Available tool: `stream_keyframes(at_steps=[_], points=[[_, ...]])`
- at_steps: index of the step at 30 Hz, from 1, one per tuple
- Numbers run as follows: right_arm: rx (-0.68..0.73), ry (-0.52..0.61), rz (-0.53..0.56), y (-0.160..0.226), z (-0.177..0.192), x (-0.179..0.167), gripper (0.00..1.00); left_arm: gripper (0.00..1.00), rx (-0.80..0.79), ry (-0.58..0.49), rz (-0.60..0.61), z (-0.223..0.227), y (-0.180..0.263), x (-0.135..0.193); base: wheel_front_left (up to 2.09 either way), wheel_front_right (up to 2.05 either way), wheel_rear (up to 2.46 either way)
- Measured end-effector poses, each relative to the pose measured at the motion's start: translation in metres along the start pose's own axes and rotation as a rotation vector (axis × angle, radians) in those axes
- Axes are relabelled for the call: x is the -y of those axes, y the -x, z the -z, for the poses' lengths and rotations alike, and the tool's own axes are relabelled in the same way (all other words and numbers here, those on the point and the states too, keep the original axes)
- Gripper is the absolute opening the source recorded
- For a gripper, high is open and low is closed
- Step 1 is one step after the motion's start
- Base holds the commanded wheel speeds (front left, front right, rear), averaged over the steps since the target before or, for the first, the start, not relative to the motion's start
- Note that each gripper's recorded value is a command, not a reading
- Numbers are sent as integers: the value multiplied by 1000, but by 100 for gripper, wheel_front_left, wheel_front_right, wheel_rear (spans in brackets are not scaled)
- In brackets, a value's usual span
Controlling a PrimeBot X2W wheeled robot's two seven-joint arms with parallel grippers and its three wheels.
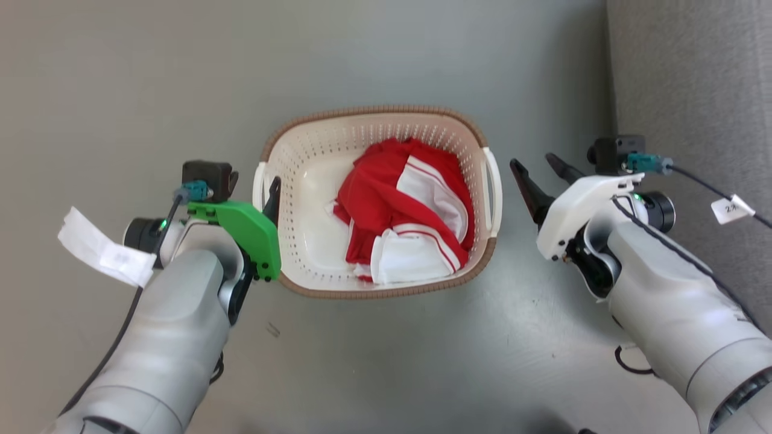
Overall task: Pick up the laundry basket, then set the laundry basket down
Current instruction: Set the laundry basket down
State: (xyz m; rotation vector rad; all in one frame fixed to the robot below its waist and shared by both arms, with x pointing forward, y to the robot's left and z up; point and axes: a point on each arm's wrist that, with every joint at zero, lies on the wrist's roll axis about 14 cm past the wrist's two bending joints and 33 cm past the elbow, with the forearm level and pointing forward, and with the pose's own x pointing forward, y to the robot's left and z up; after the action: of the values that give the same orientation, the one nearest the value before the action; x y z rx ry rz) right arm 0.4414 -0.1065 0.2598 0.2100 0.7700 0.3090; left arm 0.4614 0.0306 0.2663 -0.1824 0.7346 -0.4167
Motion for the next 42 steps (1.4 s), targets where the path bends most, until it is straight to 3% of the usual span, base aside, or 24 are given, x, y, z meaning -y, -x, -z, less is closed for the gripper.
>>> stream_keyframes(at_steps=[13, 20, 25, 35, 42], points=[[114, 1, -8, 43, -26, -18, 100, 100, 162, -8, -68, -46, 43, -2, 0, 0, 0], [275, 20, -20, 69, -77, -29, 100, 100, 262, -11, -101, -69, 73, 1, 0, 0, 0], [356, 26, -7, 92, -92, -33, 100, 100, 356, -11, -101, -91, 94, 11, 0, 0, 0], [530, 95, 19, 137, -131, -41, 100, 100, 564, -99, -68, -141, 141, 36, 0, 0, 0], [643, 129, 64, 163, -156, -38, 100, 100, 649, -130, -62, -151, 164, 43, 0, 0, 0]])
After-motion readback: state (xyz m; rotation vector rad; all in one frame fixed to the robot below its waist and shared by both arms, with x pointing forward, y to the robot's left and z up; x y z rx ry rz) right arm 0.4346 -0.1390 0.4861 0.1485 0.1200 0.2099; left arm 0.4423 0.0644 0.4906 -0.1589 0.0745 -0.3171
